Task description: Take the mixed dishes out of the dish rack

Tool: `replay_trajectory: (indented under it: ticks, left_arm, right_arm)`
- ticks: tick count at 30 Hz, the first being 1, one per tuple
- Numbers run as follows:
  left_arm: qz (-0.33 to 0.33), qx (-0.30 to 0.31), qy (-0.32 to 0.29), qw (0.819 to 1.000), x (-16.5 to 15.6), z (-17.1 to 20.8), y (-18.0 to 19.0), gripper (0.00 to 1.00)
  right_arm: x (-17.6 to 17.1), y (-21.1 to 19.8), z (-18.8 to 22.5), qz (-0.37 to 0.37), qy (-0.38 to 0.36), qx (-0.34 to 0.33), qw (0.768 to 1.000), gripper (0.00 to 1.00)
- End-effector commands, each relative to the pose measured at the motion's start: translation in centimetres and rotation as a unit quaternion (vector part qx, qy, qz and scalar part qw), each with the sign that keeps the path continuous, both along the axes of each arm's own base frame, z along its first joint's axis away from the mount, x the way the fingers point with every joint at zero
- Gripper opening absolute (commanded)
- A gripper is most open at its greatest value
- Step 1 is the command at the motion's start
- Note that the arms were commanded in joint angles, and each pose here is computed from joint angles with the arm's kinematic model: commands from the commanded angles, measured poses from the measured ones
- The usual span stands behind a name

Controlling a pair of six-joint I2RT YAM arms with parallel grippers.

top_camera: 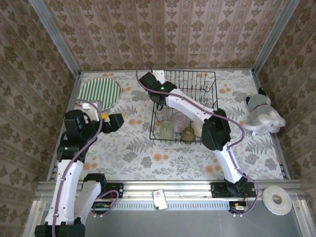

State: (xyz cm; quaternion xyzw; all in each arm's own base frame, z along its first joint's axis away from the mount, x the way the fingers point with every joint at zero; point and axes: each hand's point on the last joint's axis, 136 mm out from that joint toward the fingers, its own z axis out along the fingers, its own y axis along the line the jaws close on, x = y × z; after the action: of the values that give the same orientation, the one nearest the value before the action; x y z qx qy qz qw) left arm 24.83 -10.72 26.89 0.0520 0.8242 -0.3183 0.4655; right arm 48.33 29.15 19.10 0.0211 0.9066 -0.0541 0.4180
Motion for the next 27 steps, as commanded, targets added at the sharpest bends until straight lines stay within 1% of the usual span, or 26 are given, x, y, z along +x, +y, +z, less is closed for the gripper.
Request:
replay_trajectory:
  ticks: [1, 7, 9, 10, 13, 15, 21, 24, 27]
  left_arm:
    - [0.0, 0.003, 0.0, 1.0, -0.2, -0.4, 0.1, 1.0]
    - [0.0, 0.003, -0.001, 1.0, -0.2, -0.3, 0.1, 1.0]
    - [0.0, 0.002, 0.001, 1.0, -0.2, -0.4, 0.1, 1.0]
    - [0.0, 0.003, 0.0, 1.0, -0.2, -0.3, 0.1, 1.0]
    - [0.001, 0.003, 0.0, 1.0, -0.2, -0.3, 0.1, 1.0]
    - [0.0, 0.002, 0.0, 1.0, -0.2, -0.3, 0.1, 1.0]
    - [0.0, 0.002, 0.0, 1.0, -0.2, -0.4, 0.1, 1.0]
    - [0.0, 0.002, 0.0, 1.0, -0.2, -0.3, 0.1, 1.0]
    - [0.001, 0.001, 0.001, 1.0, -0.2, -0.4, 0.1, 1.0]
  right_arm:
    - [-0.1, -3.4, 1.1, -0.034, -0.007, -0.028, 0.999, 0.52]
    - [-0.2, -4.4, 1.5, -0.043, -0.01, -0.043, 0.998, 0.48]
    - [-0.1, -4.7, 1.3, -0.043, -0.008, -0.049, 0.998, 0.44]
    - [-0.1, -4.8, 1.3, -0.045, -0.006, -0.05, 0.998, 0.43]
    - [0.0, -5.4, 1.2, -0.05, -0.002, -0.05, 0.997, 0.41]
    - [0.1, -5.3, 1.1, -0.045, 0.005, -0.047, 0.998, 0.37]
    - [0.3, -5.3, 0.5, -0.04, 0.026, -0.04, 0.998, 0.34]
    - [0.4, -5.2, 0.1, -0.037, 0.04, -0.037, 0.998, 0.34]
    - [0.4, -5.1, -0.1, -0.032, 0.054, -0.037, 0.997, 0.36]
